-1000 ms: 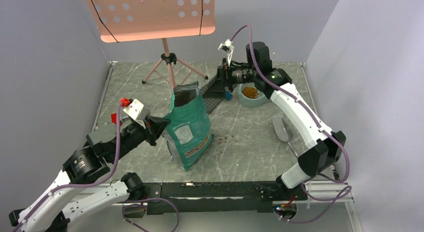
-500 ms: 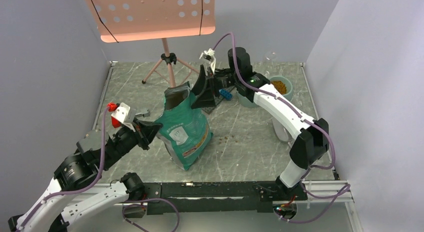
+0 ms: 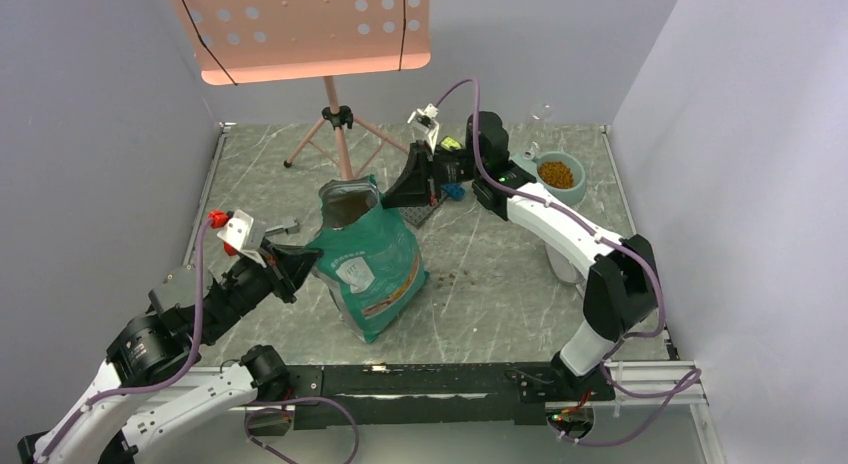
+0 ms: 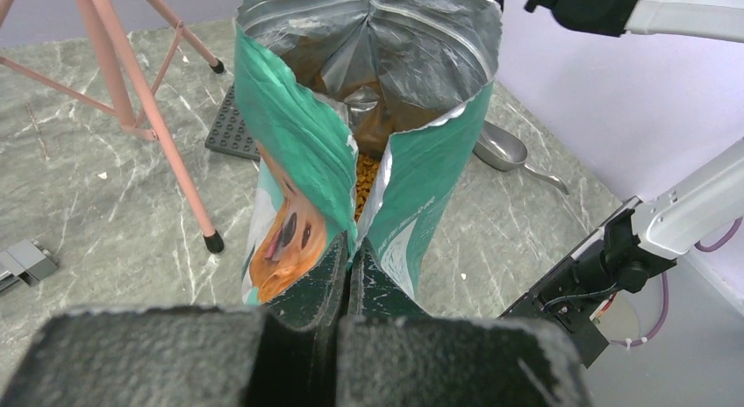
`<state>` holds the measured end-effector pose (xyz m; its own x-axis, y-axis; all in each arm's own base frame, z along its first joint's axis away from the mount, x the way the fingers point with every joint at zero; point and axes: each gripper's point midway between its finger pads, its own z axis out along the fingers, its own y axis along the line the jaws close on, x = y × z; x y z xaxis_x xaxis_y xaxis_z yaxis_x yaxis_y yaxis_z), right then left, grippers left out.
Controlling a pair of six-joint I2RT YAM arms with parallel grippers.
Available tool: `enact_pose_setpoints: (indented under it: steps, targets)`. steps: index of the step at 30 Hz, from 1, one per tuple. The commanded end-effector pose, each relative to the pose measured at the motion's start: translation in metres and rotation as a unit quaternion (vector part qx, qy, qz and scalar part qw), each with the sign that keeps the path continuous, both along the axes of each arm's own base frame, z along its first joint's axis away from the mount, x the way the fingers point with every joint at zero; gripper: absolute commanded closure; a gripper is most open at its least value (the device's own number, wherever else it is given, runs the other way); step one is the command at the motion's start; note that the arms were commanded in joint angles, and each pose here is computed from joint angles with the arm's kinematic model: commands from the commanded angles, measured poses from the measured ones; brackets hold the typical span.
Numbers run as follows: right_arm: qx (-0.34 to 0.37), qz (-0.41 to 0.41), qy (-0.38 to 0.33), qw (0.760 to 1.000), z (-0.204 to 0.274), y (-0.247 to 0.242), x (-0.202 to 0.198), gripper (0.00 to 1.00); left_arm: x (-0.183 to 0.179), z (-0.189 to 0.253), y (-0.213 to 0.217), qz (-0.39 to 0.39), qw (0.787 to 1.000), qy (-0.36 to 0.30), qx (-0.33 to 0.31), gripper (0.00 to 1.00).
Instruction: Serve the pet food
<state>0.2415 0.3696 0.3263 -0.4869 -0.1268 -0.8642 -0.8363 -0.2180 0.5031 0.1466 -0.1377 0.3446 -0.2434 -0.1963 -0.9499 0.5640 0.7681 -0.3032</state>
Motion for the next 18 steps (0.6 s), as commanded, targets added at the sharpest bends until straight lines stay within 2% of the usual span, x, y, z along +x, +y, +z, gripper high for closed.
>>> enact_pose_setpoints:
  steps: [1, 4, 9, 13, 16, 18]
  targets:
    - [-0.006, -0.071, -0.051, 0.996, 0.021, -0.018, -0.002, 1.00, 0.006, 0.024, 0.009, 0.030, 0.999, -0.028, -0.030, 1.00]
    - [-0.010, -0.181, -0.059, 0.982, 0.029, -0.044, 0.012, 1.00, 0.014, 0.026, 0.009, 0.047, 0.998, -0.027, -0.035, 1.00]
    - [-0.035, -0.357, -0.025, 0.933, 0.029, -0.100, 0.033, 1.00, 0.032, 0.031, -0.005, 0.063, 0.998, -0.016, -0.019, 1.00]
    - [-0.058, -0.389, -0.001, 0.919, 0.008, -0.118, 0.024, 1.00, 0.040, 0.028, -0.014, 0.070, 0.997, 0.001, -0.016, 1.00]
    - [-0.047, -0.414, 0.000, 0.909, 0.009, -0.129, 0.018, 1.00, 0.042, 0.020, -0.020, 0.062, 0.998, 0.010, -0.011, 1.00]
    - [-0.037, -0.410, -0.005, 0.911, 0.016, -0.129, 0.014, 1.00, 0.044, 0.015, -0.025, 0.057, 0.998, 0.019, -0.002, 1.00]
